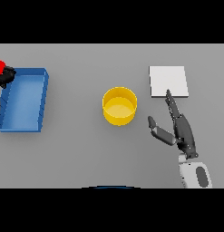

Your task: Pick up the red beaker and tilt it to pour out 1 green nut into yellow bowl. Pick up the yellow bowl and place it on the metallic measuring scale.

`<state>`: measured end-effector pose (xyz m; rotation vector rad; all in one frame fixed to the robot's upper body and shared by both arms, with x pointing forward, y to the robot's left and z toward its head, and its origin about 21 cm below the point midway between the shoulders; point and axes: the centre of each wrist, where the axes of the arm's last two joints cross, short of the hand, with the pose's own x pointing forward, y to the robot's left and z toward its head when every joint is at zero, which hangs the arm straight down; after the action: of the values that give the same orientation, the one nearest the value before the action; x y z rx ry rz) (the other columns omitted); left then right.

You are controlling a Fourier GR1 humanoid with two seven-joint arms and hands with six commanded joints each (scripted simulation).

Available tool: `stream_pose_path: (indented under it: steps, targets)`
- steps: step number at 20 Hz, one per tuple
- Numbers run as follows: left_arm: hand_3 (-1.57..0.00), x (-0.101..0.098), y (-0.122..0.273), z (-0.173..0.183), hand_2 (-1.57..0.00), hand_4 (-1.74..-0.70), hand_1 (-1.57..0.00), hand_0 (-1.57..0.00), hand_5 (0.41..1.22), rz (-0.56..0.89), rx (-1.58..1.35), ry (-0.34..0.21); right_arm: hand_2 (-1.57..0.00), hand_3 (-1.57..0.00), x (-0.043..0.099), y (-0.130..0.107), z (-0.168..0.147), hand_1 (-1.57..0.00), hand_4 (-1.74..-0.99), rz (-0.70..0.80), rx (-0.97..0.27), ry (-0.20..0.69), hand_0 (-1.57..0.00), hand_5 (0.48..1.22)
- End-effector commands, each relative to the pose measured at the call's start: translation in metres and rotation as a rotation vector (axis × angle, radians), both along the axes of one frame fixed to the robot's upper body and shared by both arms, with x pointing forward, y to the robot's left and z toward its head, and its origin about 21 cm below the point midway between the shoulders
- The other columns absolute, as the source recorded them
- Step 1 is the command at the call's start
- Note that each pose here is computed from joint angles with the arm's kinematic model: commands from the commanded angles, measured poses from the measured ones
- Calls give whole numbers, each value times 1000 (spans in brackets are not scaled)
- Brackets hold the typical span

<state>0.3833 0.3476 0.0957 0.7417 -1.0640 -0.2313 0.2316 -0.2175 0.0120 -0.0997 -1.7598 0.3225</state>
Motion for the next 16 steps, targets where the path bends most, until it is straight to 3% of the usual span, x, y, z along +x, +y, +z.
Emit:
stream_pose_path:
  steps: [1, 2, 4, 5, 7, 11, 15, 16]
  targets:
    - [-1525, -5, 0, 0, -1526, -1521, -1571, -1571, 818, -10, -4, 6, 1, 1, 0, -2, -1, 1, -1155, -8, 3, 13, 1, 670]
    - [-1318, -10, -2, 1, -1276, -1369, -1344, -1469, 774, -81, -4, 9, 1, 1, 2, -2, 0, 1, -1153, -9, 9, 11, 1, 670]
    - [-843, -16, -1, 8, -817, -1126, -860, -940, 705, -160, -59, 25, 1, 1, 2, -1, -1, 1, -1149, -17, 1, 8, 1, 670]
    - [-675, -17, 2, 13, -653, -1050, -687, -751, 683, -186, -98, 32, 1, 1, 2, -3, -2, 1, -1150, -15, 3, 6, 1, 671]
    - [-431, -17, 2, 17, -418, -915, -440, -481, 651, -209, -45, 101, 1, 1, 0, -2, 0, 1, -1155, -12, 14, 0, 1, 670]
    - [-176, -20, -2, 6, -170, -813, -179, -196, 627, -215, 45, 173, 1, 1, 1, -8, 0, 1, -1157, -5, -26, 1, 1, 665]
    - [-72, -19, 2, 11, -69, -776, -73, -80, 631, -218, 69, 109, 1, 1, 8, -8, 1, 1, -1144, -4, -50, 16, 1, 644]
    - [-57, -20, -1, 10, -55, -778, -58, -64, 633, -229, 53, 79, 1, 1, 11, -8, 2, 1, -1131, -22, -104, 39, 1, 631]
